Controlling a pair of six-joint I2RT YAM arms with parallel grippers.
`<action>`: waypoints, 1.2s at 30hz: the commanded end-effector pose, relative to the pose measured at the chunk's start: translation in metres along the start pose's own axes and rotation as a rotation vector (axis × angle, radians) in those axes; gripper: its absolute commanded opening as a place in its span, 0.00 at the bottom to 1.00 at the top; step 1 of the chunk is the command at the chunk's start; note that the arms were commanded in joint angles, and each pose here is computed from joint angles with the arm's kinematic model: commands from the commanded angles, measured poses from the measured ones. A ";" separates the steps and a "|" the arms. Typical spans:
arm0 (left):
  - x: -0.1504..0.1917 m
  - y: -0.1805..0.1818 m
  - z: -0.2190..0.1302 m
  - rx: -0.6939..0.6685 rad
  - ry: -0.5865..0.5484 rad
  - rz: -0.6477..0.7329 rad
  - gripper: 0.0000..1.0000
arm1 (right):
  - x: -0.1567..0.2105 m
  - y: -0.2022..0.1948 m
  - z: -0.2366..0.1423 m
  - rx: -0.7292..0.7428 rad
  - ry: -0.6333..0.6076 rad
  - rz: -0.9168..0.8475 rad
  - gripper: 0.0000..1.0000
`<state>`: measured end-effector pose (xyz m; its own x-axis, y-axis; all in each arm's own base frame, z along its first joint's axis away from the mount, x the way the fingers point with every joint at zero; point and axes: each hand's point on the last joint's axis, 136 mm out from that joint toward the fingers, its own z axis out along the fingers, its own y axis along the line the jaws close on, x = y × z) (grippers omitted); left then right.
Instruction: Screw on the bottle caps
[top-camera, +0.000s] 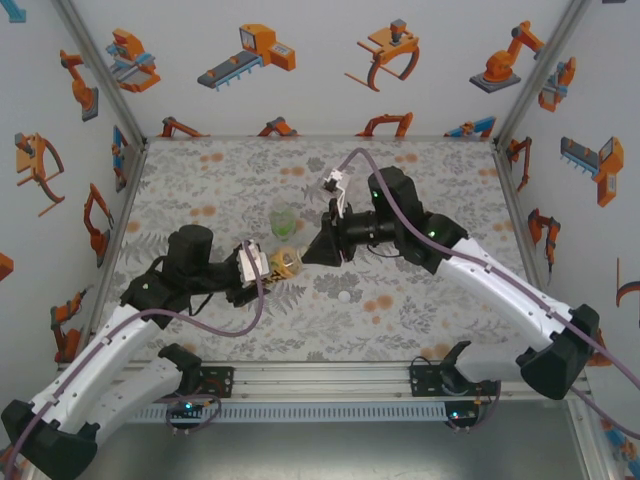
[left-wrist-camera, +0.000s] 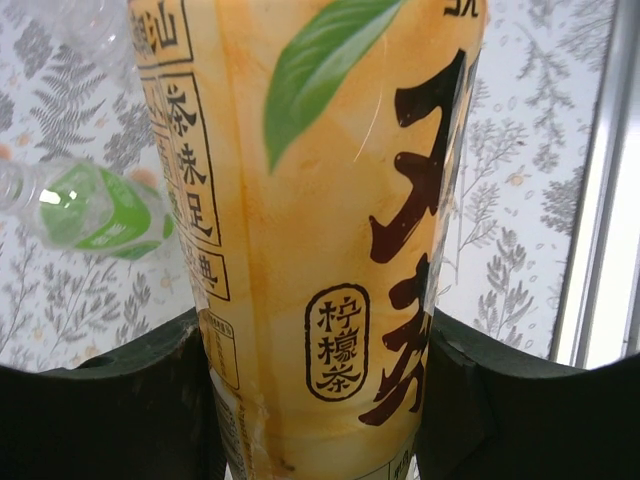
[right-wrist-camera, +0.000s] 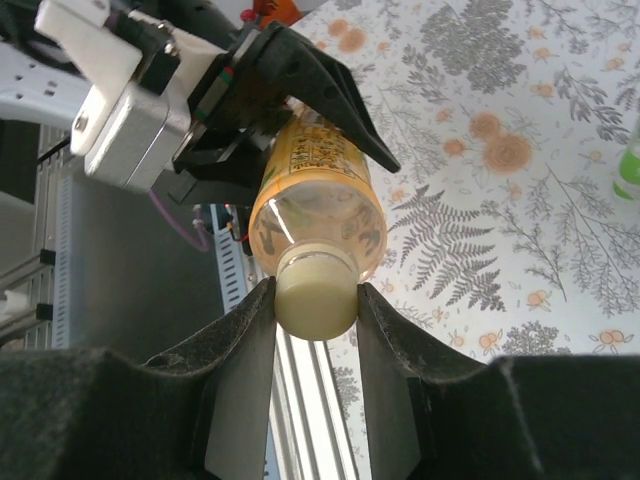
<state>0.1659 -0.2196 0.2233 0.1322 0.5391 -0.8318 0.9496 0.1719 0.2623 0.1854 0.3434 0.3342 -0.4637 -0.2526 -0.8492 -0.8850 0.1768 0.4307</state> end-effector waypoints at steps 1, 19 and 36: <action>-0.032 -0.014 -0.005 0.085 -0.155 0.090 0.00 | -0.008 0.022 -0.004 -0.077 -0.039 -0.061 0.22; -0.025 0.022 -0.012 -0.136 -0.068 0.084 0.00 | -0.018 -0.003 0.012 0.003 -0.034 0.181 0.21; -0.037 0.024 -0.025 -0.206 -0.123 0.141 0.00 | -0.044 -0.011 0.024 0.005 -0.069 0.685 0.50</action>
<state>0.1843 -0.2031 0.2538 0.2119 0.5410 -0.8139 0.8469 0.3139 0.4291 0.2246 0.3703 0.3394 -0.8964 -0.0284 -0.4424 -0.4261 0.3304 0.8422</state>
